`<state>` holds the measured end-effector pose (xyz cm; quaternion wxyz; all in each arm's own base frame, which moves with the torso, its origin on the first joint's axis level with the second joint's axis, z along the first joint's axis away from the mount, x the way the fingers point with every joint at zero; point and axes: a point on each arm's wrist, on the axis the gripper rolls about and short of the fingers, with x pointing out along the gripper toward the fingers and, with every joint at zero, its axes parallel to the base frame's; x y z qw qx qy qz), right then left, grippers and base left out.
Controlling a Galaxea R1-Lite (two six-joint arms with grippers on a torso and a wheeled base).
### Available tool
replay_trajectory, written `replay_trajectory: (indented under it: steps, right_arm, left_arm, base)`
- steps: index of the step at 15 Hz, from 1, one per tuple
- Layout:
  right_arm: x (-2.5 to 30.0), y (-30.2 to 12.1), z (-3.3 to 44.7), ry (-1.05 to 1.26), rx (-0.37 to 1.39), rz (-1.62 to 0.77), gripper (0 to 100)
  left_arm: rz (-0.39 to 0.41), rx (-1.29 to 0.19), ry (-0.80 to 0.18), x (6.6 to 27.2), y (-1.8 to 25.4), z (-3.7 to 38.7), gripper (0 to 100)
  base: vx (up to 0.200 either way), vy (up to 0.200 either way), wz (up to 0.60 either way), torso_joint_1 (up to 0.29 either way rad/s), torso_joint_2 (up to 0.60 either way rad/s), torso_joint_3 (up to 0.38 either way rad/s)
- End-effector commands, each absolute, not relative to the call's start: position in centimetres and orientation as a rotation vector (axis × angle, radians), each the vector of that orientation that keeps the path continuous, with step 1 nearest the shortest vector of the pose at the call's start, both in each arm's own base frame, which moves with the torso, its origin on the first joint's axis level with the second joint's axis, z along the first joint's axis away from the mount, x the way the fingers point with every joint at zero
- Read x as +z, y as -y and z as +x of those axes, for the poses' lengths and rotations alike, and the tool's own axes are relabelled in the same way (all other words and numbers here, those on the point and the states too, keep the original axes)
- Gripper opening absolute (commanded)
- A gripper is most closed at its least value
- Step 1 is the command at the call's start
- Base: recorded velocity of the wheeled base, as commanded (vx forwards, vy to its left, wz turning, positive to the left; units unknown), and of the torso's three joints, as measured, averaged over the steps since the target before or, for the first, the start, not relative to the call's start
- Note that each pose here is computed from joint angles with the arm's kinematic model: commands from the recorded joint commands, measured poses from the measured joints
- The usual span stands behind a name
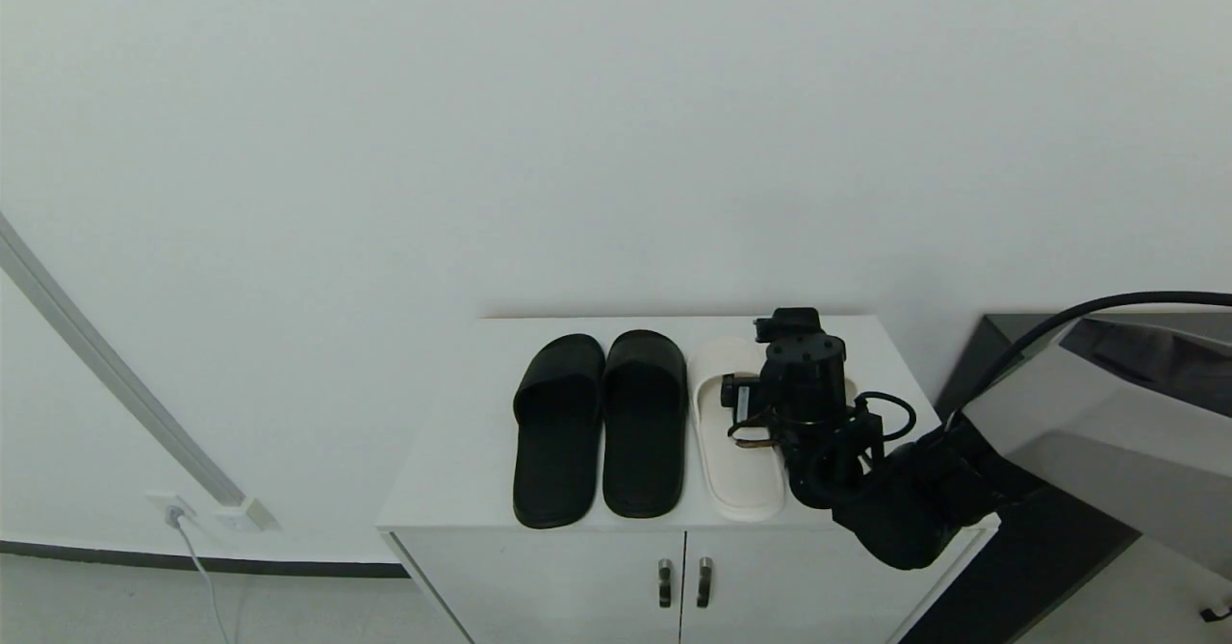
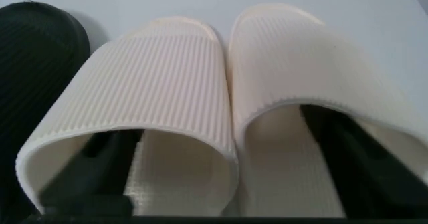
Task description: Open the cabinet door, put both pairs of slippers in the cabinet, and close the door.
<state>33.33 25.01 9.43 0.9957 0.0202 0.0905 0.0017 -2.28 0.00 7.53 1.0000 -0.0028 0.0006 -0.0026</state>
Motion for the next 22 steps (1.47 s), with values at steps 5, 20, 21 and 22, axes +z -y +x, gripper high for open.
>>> replay_trajectory:
  steps: [5, 20, 21, 22]
  right_arm:
    - [9.4, -25.0, 33.4, -0.179, 0.005, 0.028, 0]
    - [16.2, -17.7, 21.6, -0.151, 0.651, -0.012, 0]
    - [16.0, -17.6, 21.3, -0.165, 0.678, -0.015, 0]
    - [15.8, -17.6, 21.2, -0.174, 0.684, -0.019, 0]
  left_arm:
    - [-0.005, -0.005, -0.002, 7.5, 0.0, -2.3, 0]
    - [-0.006, -0.005, -0.002, 7.5, 0.0, -2.3, 0]
    - [-0.008, -0.003, -0.002, 7.5, 0.0, -2.3, 0]
    - [-0.008, -0.003, -0.002, 7.5, 0.0, -2.3, 0]
  base:
    - [0.000, 0.000, 0.00, 0.000, 0.00, 0.000]
    - [0.000, 0.000, 0.00, 0.000, 0.00, 0.000]
    - [0.000, 0.000, 0.00, 0.000, 0.00, 0.000]
    - [0.000, 0.000, 0.00, 0.000, 0.00, 0.000]
